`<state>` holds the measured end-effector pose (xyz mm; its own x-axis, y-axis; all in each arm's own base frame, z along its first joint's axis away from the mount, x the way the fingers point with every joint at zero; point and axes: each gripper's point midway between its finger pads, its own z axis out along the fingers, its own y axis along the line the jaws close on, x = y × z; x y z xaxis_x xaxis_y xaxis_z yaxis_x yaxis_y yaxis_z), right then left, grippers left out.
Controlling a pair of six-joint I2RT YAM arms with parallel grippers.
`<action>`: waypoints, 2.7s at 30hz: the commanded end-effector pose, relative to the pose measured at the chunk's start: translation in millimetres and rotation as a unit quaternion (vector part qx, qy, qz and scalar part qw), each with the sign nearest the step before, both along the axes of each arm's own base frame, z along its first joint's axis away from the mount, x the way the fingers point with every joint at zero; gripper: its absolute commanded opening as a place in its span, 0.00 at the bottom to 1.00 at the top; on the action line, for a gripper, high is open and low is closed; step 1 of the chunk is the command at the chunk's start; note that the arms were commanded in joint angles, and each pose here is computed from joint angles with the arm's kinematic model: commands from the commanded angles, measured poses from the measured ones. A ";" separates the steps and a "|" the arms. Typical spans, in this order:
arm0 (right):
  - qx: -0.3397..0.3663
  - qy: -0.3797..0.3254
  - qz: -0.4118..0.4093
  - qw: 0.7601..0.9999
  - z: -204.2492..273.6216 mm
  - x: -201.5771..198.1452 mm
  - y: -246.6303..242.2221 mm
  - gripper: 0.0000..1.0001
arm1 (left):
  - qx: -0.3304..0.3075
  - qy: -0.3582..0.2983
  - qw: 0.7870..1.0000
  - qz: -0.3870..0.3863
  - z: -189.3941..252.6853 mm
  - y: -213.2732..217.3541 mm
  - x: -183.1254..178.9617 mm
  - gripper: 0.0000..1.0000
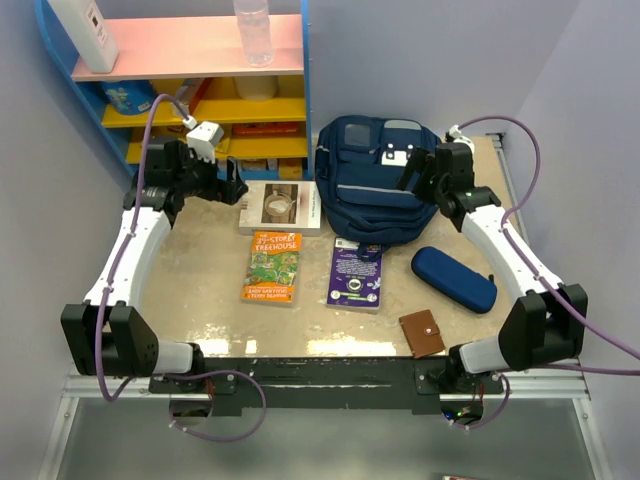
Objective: Pack the student bag
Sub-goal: Pick up the student bag at the center of the board.
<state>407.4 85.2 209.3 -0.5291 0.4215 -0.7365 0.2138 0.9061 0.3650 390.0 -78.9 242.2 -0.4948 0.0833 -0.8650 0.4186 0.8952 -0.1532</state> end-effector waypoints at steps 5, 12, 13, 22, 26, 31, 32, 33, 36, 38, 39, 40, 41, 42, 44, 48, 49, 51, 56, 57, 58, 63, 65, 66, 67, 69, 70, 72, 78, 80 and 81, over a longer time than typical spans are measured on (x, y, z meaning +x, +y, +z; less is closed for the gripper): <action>0.043 -0.063 0.011 0.997 23.1 12.0 15.3 0.99 | -0.034 0.008 0.999 0.009 9.1 -3.0 10.5 1.00; 0.024 0.005 -0.044 0.999 -19.0 25.4 1.3 0.99 | -0.042 0.016 0.999 0.001 9.1 -4.3 10.8 1.00; 0.021 0.018 -0.048 0.998 -27.5 26.2 0.1 0.99 | -0.043 0.018 0.999 0.000 8.3 -4.6 10.2 1.00; 0.038 0.038 -0.064 0.997 -63.2 30.3 1.2 0.98 | -0.036 0.028 0.999 -0.011 -1.0 -5.5 3.2 1.00; 0.049 0.061 -0.074 0.994 -81.1 32.0 4.1 0.96 | -0.033 0.033 0.999 -0.007 -6.4 -4.0 2.0 1.00; 0.078 0.079 -0.102 0.989 -103.3 33.2 6.9 0.93 | -0.021 0.029 0.999 -0.014 -9.9 -2.4 1.2 1.00; 0.080 0.079 -0.109 0.988 -105.2 33.9 5.6 0.92 | -0.020 0.030 0.999 -0.014 -11.1 -2.3 1.2 1.00; 0.083 0.076 -0.119 0.986 -106.3 35.5 3.9 0.91 | -0.019 0.030 0.999 -0.014 -11.8 -2.3 1.0 1.00; 0.083 0.066 -0.142 0.984 -110.0 38.1 -1.2 0.86 | -0.018 0.031 0.999 -0.015 -13.8 -2.2 0.7 1.00; 0.082 0.053 -0.156 0.983 -108.5 40.0 -6.2 0.79 | -0.018 0.032 0.999 -0.014 -16.0 -1.9 0.4 1.00; 0.086 0.053 -0.158 0.982 -109.3 39.0 -5.9 0.75 | -0.018 0.035 0.999 -0.014 -18.2 -1.9 -0.3 1.00; 0.088 0.053 -0.158 0.982 -109.9 37.1 -5.3 0.71 | -0.018 0.036 0.999 -0.014 -19.0 -1.9 -0.9 1.00; 0.091 0.043 -0.161 0.982 -106.8 38.8 -6.6 0.65 | -0.018 0.036 0.999 -0.016 -19.8 -2.4 -1.3 1.00; 0.091 0.041 -0.162 0.982 -105.9 39.3 -7.0 0.62 | -0.018 0.038 0.999 -0.016 -21.7 -2.4 -2.0 1.00; 0.092 0.041 -0.164 0.981 -106.9 40.5 -7.0 0.52 | -0.016 0.038 0.999 -0.016 -22.6 -2.0 -2.8 1.00; 0.096 0.033 -0.163 0.981 -100.6 43.1 -6.1 0.13 | -0.016 0.040 0.999 -0.018 -23.3 -2.1 -3.7 1.00; 0.097 0.030 -0.162 0.982 -98.0 43.2 -5.4 0.07 | -0.016 0.039 0.999 -0.018 -23.1 -2.1 -3.4 1.00; 0.104 0.015 -0.160 0.981 -83.3 43.0 -5.1 0.00 | -0.016 0.038 0.999 -0.018 -22.8 -2.3 -3.7 1.00; 0.128 -0.056 -0.149 0.979 -17.7 46.3 -4.4 0.00 | -0.021 0.043 0.998 -0.027 -27.4 -5.7 -6.2 1.00; 0.137 -0.080 -0.144 0.977 4.7 45.6 -4.5 0.00 | -0.022 0.045 0.998 -0.028 -28.5 -5.6 -6.4 1.00; 0.147 -0.094 -0.133 0.976 18.7 46.3 -0.8 0.00 | -0.025 0.044 0.998 -0.031 -28.1 -7.0 -6.7 1.00; 0.186 -0.173 -0.085 0.963 109.4 51.9 18.4 0.00 | -0.042 0.052 0.997 -0.045 -33.6 -14.0 -9.0 1.00; 0.194 -0.204 -0.059 0.958 149.0 50.6 30.3 0.00 | -0.043 0.048 0.997 -0.047 -34.7 -14.7 -8.8 1.00; 0.195 -0.214 -0.051 0.956 161.6 48.9 34.5 0.00 | -0.041 0.045 0.997 -0.048 -34.6 -14.3 -8.3 1.00; 0.195 -0.223 -0.044 0.954 173.8 47.0 38.0 0.00 | -0.039 0.043 0.997 -0.047 -34.8 -13.5 -7.8 1.00; 0.200 -0.251 -0.023 0.947 209.8 37.5 48.5 0.00 | -0.033 0.039 0.998 -0.048 -35.7 -12.4 -6.9 1.00; 0.199 -0.260 -0.018 0.945 219.5 34.6 51.7 0.00 | -0.029 0.037 0.998 -0.046 -35.6 -11.3 -6.5 1.00; 0.199 -0.285 0.000 0.938 251.3 19.3 62.1 0.00 | -0.026 0.036 0.998 -0.046 -37.1 -10.4 -6.5 1.00; 0.197 -0.343 0.046 0.918 315.1 -27.5 88.3 0.00 | -0.031 0.024 0.998 -0.049 -31.4 -12.4 -7.7 1.00; 0.197 -0.363 0.072 0.908 337.0 -44.9 100.3 0.00 | -0.036 0.018 0.998 -0.058 -26.8 -15.2 -9.8 1.00; 0.196 -0.373 0.082 0.903 345.6 -51.9 103.8 0.00 | -0.038 0.016 0.997 -0.061 -25.2 -16.3 -10.3 1.00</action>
<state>408.3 189.7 386.2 -0.3215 0.5784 -0.7497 -0.0242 0.7864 0.6172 379.6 -91.1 193.3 -0.5888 0.0807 -0.8043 0.4674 0.8458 -0.2572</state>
